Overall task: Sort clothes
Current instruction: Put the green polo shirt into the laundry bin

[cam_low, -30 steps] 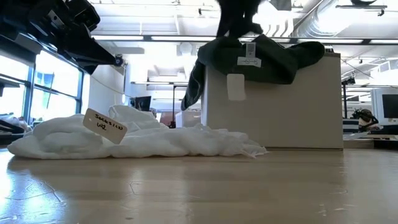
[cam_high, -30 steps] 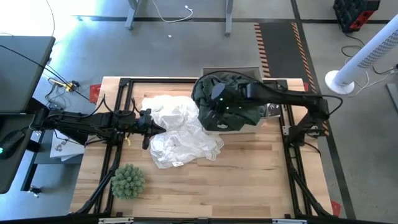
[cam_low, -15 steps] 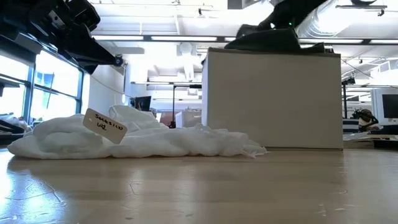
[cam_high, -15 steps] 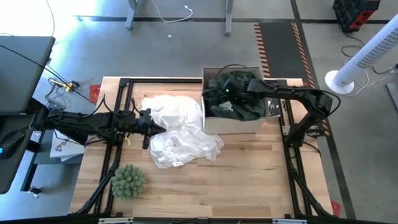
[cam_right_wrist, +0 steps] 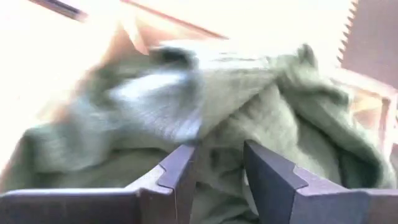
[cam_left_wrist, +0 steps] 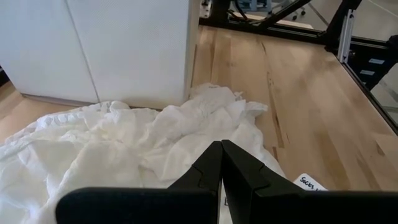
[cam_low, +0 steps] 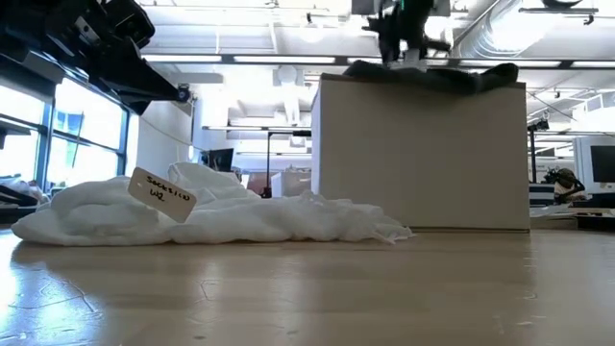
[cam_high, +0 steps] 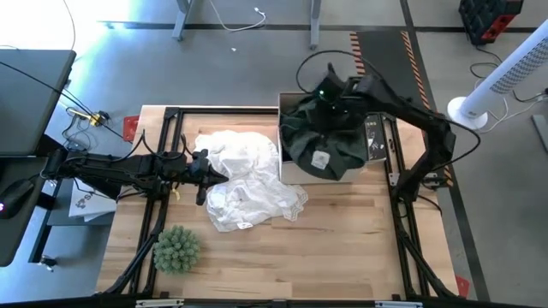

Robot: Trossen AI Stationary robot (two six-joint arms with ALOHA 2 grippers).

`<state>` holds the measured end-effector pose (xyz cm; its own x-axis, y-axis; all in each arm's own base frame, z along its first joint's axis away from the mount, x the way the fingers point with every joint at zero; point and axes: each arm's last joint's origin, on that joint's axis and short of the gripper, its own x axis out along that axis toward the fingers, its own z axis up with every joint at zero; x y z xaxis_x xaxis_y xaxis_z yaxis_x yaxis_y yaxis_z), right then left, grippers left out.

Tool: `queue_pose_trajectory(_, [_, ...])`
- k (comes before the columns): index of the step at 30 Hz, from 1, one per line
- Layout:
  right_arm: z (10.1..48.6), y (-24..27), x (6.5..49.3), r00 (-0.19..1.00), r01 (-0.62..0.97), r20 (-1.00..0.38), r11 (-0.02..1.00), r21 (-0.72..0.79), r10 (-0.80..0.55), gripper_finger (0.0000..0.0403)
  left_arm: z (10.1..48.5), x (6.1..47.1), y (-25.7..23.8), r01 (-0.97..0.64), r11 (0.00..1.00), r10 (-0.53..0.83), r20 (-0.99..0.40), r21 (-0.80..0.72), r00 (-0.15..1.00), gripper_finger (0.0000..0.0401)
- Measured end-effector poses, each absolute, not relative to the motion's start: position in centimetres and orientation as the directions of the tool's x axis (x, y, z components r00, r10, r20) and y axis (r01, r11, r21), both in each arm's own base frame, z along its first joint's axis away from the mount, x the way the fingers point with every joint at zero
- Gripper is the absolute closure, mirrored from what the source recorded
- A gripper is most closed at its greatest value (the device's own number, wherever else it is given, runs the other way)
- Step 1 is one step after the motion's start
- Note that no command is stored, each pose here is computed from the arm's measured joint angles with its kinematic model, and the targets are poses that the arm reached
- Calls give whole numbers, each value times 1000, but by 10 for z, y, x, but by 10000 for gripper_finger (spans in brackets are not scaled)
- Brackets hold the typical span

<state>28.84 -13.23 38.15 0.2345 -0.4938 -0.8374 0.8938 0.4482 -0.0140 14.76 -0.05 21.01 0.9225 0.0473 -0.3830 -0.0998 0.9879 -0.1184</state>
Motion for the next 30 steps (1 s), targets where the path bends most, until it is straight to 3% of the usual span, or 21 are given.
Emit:
queue_pose_trajectory(2, [398, -118, 292, 332, 826, -827, 563, 21, -455, 275, 210, 148, 0, -100, 988, 47, -385, -118, 922, 394])
queue_pose_trajectory(5, [401, -96, 305, 473, 677, -836, 722, 143, -278, 275, 210, 147, 0, -100, 988, 47, -387, -118, 921, 394])
queue_pose_trajectory(9, [376, -70, 320, 520, 494, -854, 819, 291, -10, 275, 210, 147, 0, -100, 988, 47, -388, -118, 920, 394])
queue_pose_trajectory(11, [353, -64, 323, 463, 496, -886, 820, 285, 28, 275, 210, 147, 0, -98, 989, 46, -388, -114, 920, 394])
queue_pose_trajectory(15, [304, -79, 314, 312, 642, -948, 749, 166, -57, 275, 210, 147, 0, -93, 990, 46, -388, -102, 921, 394])
queue_pose_trajectory(21, [246, -120, 296, 282, 812, -956, 550, 193, -82, 274, 210, 148, 0, -91, 991, 46, -387, -100, 921, 394])
queue_pose_trajectory(25, [244, -137, 299, 414, 764, -910, 539, 354, 12, 274, 210, 147, 0, -92, 990, 45, -387, -103, 921, 394])
queue_pose_trajectory(30, [288, -139, 313, 516, 677, -856, 601, 426, 25, 275, 210, 147, 0, -92, 990, 45, -388, -104, 921, 394])
